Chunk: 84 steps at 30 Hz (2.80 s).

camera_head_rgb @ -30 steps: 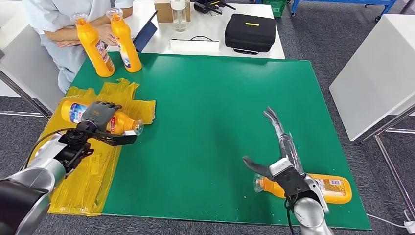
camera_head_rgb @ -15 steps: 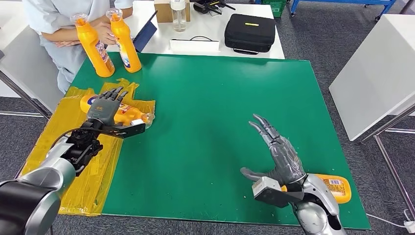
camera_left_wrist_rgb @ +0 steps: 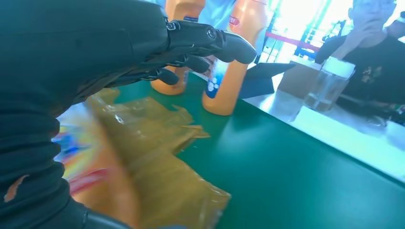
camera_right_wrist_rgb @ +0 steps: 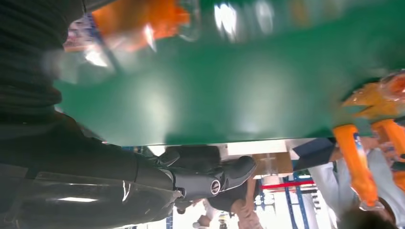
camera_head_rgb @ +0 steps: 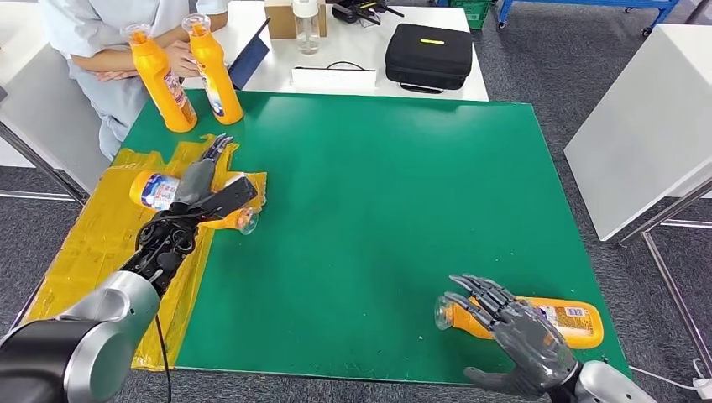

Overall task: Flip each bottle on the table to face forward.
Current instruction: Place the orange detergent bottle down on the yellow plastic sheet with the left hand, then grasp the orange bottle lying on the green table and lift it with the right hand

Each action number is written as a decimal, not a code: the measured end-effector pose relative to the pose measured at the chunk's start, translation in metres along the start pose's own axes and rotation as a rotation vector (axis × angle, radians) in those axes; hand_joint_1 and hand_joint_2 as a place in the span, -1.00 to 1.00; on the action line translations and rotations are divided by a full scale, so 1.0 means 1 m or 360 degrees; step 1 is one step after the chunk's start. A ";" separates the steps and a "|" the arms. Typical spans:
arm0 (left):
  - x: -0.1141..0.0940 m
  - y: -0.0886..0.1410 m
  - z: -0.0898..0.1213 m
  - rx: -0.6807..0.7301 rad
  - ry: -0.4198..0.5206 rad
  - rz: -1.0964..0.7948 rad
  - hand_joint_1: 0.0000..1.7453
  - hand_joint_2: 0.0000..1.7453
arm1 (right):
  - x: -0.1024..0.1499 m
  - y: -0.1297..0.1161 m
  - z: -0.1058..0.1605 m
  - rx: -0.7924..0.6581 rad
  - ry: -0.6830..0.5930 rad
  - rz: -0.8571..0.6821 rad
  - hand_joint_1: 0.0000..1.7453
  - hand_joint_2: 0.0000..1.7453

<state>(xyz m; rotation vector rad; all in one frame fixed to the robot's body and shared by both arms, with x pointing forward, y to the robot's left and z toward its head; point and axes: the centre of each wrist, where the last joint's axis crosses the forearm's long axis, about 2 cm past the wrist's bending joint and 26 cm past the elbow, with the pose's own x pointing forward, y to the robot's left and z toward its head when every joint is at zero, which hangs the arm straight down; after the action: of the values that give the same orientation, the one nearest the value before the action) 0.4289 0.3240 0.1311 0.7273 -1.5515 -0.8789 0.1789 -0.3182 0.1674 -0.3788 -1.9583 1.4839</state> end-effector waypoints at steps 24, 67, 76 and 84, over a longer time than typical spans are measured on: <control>0.111 -0.056 0.004 0.0037 -0.0529 0.0958 -1.00 1.00 | -0.078 -0.025 0.082 0.0368 0.1139 0.0426 -1.00 1.00; 0.134 -0.072 0.010 -0.0077 -0.0586 0.1031 -1.00 1.00 | -0.107 0.056 0.046 0.0471 0.1302 0.0318 -1.00 1.00; 0.135 -0.075 0.011 -0.0094 -0.0578 0.1041 -1.00 1.00 | -0.109 0.067 0.041 0.0495 0.1383 0.0415 0.99 1.00; 0.131 -0.084 0.019 -0.0118 -0.0545 0.1069 -1.00 1.00 | -0.107 0.072 0.033 0.0391 0.1355 0.0494 1.00 1.00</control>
<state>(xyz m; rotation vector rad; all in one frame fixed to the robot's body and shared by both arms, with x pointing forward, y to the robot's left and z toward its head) 0.3880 0.1726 0.1273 -0.0284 -1.8855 -0.5589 0.2277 -0.3822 0.0609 -1.0378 -1.0634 1.3898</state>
